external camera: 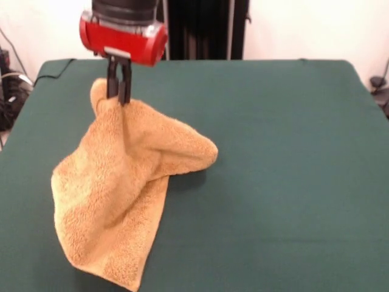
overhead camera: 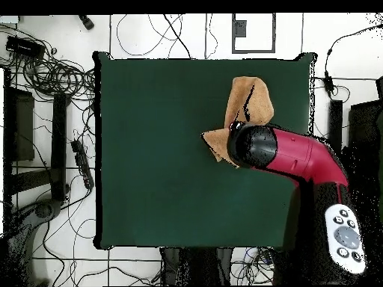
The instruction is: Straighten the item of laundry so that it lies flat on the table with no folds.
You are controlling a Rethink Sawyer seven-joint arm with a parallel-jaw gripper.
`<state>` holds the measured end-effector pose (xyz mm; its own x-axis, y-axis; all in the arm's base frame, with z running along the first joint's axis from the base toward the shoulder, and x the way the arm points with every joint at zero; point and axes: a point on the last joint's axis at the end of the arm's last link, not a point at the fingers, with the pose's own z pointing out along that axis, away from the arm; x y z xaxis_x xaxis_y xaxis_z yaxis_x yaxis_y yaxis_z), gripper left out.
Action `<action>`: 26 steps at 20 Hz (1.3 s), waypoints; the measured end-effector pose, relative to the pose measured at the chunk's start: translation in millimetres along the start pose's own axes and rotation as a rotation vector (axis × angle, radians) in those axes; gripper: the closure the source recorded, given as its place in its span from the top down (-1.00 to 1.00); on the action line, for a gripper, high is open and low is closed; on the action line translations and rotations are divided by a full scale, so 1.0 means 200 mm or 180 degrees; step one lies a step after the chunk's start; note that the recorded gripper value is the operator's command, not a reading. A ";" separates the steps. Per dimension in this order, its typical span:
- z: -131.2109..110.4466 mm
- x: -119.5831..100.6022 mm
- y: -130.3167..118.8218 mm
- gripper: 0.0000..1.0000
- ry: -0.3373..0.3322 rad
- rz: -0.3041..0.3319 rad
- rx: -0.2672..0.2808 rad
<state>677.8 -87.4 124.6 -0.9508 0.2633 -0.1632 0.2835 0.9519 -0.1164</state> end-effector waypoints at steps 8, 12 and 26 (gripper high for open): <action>-0.08 0.01 -0.08 -1.00 0.0012 0.0071 0.0015; -0.11 0.02 -0.13 -1.00 0.0055 0.0122 0.0029; -0.40 0.08 -0.41 -1.00 0.0425 0.0362 0.0155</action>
<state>629.1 -148.7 210.2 -0.9194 0.3904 -0.0468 0.3929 0.9069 -0.1525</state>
